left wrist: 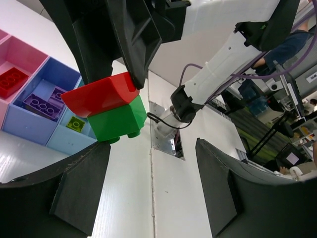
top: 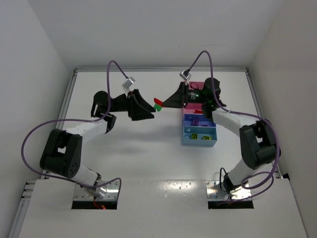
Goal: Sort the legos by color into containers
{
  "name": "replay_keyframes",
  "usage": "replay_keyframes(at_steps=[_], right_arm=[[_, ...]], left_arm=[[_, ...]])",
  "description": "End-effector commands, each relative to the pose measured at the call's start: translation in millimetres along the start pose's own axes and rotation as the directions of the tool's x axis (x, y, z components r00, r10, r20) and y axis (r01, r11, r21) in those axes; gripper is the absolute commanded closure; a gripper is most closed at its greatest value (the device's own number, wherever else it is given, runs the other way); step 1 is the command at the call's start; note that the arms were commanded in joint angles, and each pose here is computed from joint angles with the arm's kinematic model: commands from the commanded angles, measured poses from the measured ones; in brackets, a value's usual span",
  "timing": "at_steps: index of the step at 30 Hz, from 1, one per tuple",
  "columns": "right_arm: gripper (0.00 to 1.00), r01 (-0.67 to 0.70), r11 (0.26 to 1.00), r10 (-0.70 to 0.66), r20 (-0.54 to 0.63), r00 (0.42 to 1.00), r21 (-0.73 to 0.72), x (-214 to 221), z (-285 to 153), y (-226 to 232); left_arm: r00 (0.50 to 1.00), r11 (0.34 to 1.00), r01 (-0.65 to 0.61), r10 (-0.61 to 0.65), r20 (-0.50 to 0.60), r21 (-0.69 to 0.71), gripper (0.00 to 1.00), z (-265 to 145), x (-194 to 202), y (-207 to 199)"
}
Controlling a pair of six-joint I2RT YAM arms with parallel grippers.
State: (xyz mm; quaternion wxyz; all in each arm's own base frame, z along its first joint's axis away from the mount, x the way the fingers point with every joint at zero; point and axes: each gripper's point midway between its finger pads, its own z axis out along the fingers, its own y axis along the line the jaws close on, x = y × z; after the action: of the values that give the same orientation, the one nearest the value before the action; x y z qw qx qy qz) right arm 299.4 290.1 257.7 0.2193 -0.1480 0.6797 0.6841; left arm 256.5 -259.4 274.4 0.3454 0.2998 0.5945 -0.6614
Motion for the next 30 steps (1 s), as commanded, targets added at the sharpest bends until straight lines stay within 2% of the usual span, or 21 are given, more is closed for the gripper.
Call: replay_keyframes(at_steps=[1,12,19,24,30], right_arm=[[0.85,0.095,0.994,-0.095,0.003,0.995,-0.056,-9.1,5.1,21.1],[0.85,0.178,0.977,-0.185,-0.051,0.981,-0.114,4.5,11.7,41.7],[0.85,0.18,0.978,-0.188,-0.065,0.98,-0.109,11.1,13.2,39.4],[0.86,0.208,0.973,-0.213,-0.04,0.976,-0.102,4.5,9.9,40.7],[0.89,0.275,0.96,-0.271,0.07,0.96,-0.057,-40.0,-3.6,45.1]], left_arm=[[0.996,0.995,-0.093,0.093,0.0,0.043,0.24,7.1,-13.1,-9.3],[0.998,0.998,-0.066,0.066,-0.019,0.017,0.28,11.0,-10.7,2.1],[0.998,0.998,-0.066,0.067,-0.021,0.015,0.47,11.7,-11.4,4.9],[0.998,0.999,-0.048,0.048,-0.044,0.001,0.68,12.4,-1.1,9.6],[0.994,0.998,-0.054,0.052,-0.095,-0.013,0.7,12.4,19.8,9.1]])
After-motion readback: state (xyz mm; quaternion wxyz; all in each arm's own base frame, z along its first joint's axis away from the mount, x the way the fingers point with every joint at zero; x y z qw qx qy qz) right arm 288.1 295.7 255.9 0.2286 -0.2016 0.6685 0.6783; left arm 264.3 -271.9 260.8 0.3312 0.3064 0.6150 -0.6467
